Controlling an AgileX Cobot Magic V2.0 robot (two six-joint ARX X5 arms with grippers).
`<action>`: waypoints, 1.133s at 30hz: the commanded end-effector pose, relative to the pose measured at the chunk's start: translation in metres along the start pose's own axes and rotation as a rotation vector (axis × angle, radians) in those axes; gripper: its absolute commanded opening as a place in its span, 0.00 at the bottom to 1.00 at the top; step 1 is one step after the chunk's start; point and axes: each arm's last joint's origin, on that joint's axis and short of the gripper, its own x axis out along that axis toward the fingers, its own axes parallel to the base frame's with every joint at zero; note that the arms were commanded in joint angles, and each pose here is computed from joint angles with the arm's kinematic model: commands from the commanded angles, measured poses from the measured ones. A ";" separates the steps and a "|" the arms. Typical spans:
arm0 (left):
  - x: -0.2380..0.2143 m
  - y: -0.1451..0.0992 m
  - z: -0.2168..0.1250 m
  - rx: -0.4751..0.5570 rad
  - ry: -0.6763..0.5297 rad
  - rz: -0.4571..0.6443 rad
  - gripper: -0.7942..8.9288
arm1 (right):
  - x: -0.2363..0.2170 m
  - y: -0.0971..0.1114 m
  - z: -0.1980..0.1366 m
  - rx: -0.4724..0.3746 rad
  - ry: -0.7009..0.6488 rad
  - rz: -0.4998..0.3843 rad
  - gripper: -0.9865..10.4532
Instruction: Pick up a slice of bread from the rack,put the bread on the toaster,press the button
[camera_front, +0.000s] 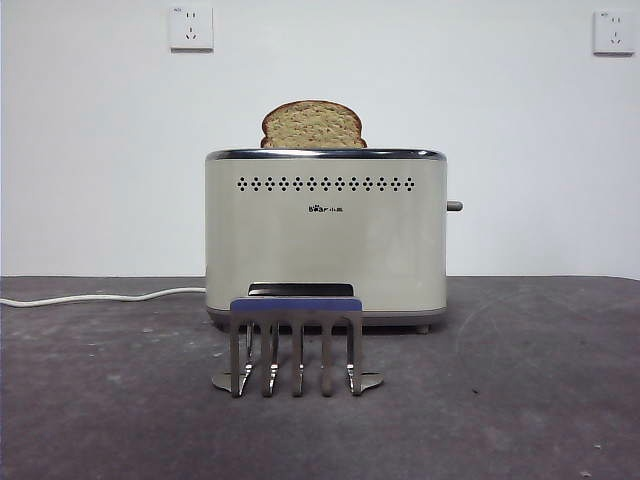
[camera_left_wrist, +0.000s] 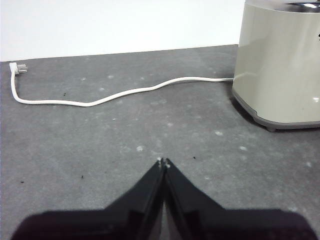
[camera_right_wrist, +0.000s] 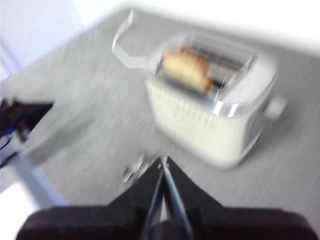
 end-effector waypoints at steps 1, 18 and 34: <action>0.001 0.000 -0.004 -0.007 0.011 0.005 0.08 | -0.006 0.007 -0.010 -0.049 -0.078 -0.052 0.09; 0.001 0.000 -0.004 -0.007 0.011 0.005 0.08 | 0.034 -0.005 -0.139 0.093 -0.415 -0.581 0.09; 0.001 0.000 -0.004 -0.007 0.011 0.005 0.08 | 0.074 -0.011 -0.226 0.142 -0.329 -0.572 0.09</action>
